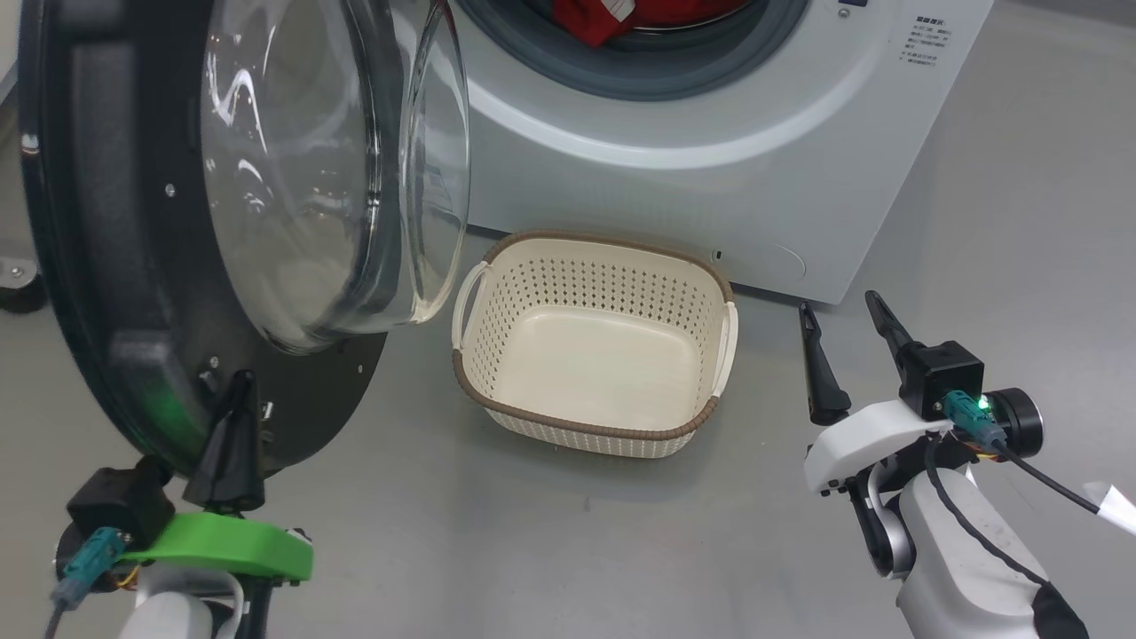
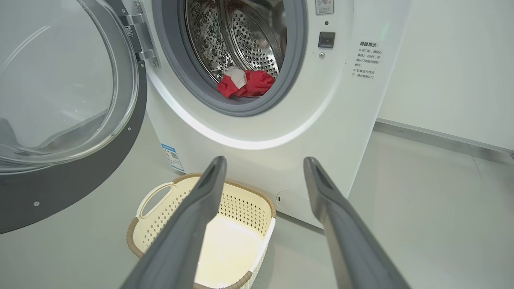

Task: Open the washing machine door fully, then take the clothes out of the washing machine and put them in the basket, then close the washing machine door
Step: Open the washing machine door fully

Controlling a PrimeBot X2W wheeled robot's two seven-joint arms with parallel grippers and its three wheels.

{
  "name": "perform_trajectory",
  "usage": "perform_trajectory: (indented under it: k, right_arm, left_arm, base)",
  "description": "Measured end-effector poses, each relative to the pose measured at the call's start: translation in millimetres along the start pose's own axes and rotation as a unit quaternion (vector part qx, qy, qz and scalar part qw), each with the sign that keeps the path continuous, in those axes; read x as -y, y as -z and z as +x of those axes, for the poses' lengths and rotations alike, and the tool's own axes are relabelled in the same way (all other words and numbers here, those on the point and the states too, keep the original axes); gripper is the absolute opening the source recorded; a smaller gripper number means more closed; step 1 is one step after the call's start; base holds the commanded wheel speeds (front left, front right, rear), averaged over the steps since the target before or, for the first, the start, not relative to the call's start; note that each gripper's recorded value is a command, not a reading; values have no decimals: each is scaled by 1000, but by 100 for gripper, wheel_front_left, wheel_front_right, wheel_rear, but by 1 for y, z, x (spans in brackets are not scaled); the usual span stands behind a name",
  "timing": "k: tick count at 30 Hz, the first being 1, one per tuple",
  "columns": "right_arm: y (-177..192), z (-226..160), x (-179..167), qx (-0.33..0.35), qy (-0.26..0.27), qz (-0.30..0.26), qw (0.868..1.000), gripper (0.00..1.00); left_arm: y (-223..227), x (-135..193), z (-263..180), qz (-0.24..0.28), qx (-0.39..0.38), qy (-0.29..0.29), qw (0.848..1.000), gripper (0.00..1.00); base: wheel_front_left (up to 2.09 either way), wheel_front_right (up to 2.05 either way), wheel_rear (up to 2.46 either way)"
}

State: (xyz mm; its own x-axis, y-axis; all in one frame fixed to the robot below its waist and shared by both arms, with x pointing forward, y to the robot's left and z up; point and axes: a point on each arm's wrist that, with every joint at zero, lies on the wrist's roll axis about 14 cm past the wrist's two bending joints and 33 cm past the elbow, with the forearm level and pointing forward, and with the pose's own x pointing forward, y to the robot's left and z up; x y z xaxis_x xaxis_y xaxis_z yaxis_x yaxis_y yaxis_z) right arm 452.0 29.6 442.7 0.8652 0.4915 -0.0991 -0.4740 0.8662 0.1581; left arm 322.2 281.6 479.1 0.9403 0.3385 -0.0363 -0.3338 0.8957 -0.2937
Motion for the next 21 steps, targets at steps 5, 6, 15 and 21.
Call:
perform_trajectory:
  k: [5,6,15,21]
  right_arm:
    - [1,-1,-6,-1,-11,5,1000,100]
    - [1,-1,-6,-1,-11,6,1000,100]
    - [5,-5,7,-5,7,10,1000,100]
    - [7,-4,12,-6,14,14,1000,100]
  left_arm:
    - [-5,-33,2,22,1,-42,999,0]
    - [-6,-40,2,26,0,-51,998,0]
    - [-11,-84,15,35,-1,-119,992,0]
    - [-26,-113,27,54,5,-152,987,0]
  base:
    - [0,0,0]
    - [0,0,0]
    - [0,0,0]
    - [0,0,0]
